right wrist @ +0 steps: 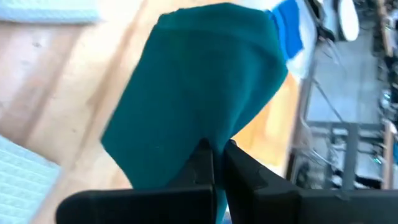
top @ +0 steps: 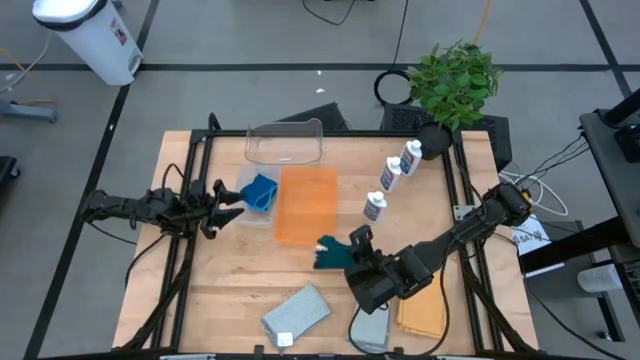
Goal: Pick & Place Kitchen Items
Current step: Put the green towel into the orange bin
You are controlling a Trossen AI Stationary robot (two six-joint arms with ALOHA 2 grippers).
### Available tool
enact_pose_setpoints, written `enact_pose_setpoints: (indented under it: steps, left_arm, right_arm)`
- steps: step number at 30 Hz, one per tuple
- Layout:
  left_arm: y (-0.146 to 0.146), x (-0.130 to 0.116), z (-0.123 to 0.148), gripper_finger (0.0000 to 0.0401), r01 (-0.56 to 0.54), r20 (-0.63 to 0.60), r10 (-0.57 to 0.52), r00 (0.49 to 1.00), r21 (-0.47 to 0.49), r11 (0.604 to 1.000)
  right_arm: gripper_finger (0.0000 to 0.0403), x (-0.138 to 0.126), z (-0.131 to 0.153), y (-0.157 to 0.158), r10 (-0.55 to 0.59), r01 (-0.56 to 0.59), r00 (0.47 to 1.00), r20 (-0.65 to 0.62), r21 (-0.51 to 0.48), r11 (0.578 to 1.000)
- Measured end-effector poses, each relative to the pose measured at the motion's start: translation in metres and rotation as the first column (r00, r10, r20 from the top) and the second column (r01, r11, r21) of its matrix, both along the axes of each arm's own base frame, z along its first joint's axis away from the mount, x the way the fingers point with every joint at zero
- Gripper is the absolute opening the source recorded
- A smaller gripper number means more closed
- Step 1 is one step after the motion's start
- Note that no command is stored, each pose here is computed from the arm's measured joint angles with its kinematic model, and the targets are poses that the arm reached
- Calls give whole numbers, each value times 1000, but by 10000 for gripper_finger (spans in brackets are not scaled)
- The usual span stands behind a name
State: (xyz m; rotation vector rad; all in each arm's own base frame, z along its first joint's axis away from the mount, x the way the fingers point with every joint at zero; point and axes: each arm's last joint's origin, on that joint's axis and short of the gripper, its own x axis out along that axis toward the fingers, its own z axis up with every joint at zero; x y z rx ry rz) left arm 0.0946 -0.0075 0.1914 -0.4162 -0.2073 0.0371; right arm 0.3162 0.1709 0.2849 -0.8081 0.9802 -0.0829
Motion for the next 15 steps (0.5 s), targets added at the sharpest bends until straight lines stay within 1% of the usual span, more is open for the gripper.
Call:
enact_pose_setpoints:
  steps: [4, 8, 10, 15]
  left_arm:
    - [-3, 7, -3, 255, 79, -43, -79, 996, -6, 997]
    - [-5, 18, -6, 255, 96, -83, -97, 992, -16, 995]
    - [-7, 24, -6, 255, 100, -90, -99, 991, 8, 995]
    - [-16, 41, -4, 255, 133, -98, -123, 988, 106, 985]
  right_arm:
    - [0, 5, 1, -2, 2, -2, 1000, 19, 28, 1000]
    - [0, 8, 1, -8, -15, 14, 1000, 20, 39, 999]
    - [0, 10, 1, -11, -29, 28, 999, 23, 43, 999]
    - [0, 12, 1, -16, -45, 44, 999, 24, 44, 998]
